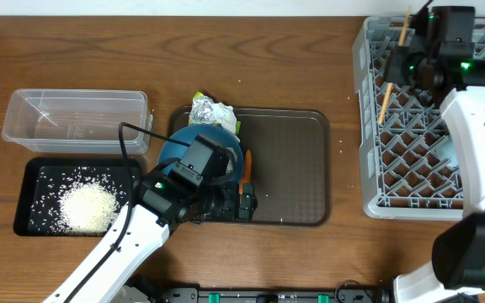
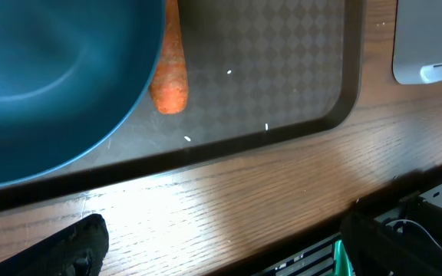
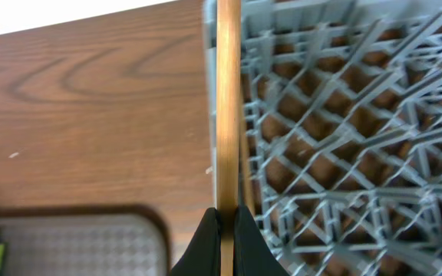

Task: Sort waste into correct bins and load items into the dishwasher rack
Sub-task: 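Carry the chopsticks into the rack and release them upright, then withdraw the right gripper from the rack toward the tray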

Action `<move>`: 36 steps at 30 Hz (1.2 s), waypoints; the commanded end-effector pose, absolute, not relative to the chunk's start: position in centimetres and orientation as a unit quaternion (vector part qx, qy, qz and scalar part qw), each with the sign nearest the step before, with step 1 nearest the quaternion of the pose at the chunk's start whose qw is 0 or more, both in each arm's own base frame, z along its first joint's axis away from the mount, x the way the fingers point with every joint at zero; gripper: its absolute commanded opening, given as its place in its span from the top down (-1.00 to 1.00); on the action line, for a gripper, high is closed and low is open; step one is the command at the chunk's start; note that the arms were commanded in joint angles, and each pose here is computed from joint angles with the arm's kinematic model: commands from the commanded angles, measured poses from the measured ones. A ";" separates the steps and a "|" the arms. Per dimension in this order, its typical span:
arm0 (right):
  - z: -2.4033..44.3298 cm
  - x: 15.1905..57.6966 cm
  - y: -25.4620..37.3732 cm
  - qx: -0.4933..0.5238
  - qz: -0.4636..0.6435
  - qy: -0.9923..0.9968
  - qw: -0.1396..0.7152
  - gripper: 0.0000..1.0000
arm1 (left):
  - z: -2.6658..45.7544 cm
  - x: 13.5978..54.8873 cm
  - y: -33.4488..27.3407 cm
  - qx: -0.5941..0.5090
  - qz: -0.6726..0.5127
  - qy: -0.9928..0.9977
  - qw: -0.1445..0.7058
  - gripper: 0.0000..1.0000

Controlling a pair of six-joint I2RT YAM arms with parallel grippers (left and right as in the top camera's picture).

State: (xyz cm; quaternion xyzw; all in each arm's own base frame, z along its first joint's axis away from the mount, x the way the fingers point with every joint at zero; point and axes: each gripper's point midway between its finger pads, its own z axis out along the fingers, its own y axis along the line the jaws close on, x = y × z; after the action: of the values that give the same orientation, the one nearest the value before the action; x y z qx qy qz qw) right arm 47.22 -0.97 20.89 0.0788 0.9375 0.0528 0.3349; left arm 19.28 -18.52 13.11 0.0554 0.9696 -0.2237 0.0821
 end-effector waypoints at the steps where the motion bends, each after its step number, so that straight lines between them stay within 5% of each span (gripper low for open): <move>1: 19.2 47.6 -2.1 0.065 0.040 0.943 0.323 0.98 | 12.9 19.4 -18.3 0.052 -0.216 0.972 0.082 -0.99; 10: 15.1 49.3 -2.4 0.043 0.034 0.952 0.300 0.92 | 12.9 19.4 -18.3 0.052 -0.216 0.972 0.082 -1.00; 14: 14.1 49.6 -2.4 0.044 0.034 0.955 0.293 0.53 | 12.9 19.4 -18.3 0.052 -0.216 0.972 0.082 -0.99; 19: 14.4 49.7 -2.4 0.044 0.034 0.954 0.296 -0.24 | 12.9 19.4 -18.3 0.052 -0.216 0.972 0.082 -0.99; 31: 21.9 46.0 5.6 0.001 0.204 0.934 0.292 -0.38 | 12.9 19.4 -18.3 0.052 -0.216 0.972 0.082 -0.99; 36: 24.5 43.4 11.7 -0.064 0.292 0.913 0.277 -0.98 | 12.9 19.4 -18.3 0.052 -0.216 0.972 0.082 -0.99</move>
State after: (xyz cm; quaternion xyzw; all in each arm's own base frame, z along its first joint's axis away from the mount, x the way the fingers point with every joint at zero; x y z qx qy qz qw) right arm 44.95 6.79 21.01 -0.0114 0.9387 0.2119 0.2716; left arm 19.28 -18.52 13.11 0.0554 0.9696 -0.2237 0.0821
